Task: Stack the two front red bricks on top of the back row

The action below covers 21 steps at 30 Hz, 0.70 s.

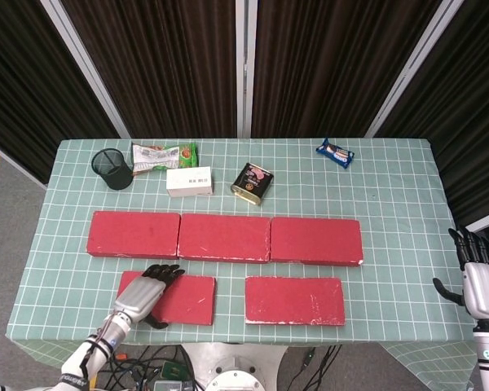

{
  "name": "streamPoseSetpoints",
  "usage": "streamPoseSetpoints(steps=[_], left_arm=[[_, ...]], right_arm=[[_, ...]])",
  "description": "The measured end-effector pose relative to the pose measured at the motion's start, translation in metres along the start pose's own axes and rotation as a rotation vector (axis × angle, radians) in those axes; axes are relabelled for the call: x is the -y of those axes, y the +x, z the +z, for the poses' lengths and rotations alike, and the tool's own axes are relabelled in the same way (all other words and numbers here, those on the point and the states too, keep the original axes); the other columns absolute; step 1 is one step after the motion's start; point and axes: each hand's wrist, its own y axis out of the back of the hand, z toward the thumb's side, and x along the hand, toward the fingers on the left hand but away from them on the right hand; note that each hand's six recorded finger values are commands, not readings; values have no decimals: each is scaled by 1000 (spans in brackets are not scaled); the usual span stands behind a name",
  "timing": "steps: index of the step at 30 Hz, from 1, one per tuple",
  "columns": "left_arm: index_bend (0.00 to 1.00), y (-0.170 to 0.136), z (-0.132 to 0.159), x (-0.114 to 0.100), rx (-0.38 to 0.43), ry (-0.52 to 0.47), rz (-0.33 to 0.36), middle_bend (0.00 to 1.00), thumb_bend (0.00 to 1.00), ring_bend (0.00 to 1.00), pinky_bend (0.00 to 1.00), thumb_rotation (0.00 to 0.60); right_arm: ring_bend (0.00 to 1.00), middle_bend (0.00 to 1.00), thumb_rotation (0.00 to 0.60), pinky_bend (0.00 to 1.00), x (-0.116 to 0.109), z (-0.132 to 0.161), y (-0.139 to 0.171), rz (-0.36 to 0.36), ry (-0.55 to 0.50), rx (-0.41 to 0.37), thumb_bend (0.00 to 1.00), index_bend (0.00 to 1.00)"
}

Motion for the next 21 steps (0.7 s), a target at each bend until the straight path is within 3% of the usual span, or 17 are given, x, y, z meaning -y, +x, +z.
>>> streamPoseSetpoints(steps=[11, 21], left_arm=[[55, 5, -3, 2, -15, -10, -12, 76, 0, 0, 0, 600], [136, 5, 0, -1, -11, 4, 0, 146, 0, 0, 0, 600]], right_arm=[[0, 0, 600, 0, 1, -1, 0, -2, 0, 0, 161, 0], [0, 0, 600, 0, -1, -2, 0, -13, 0, 4, 172, 0]])
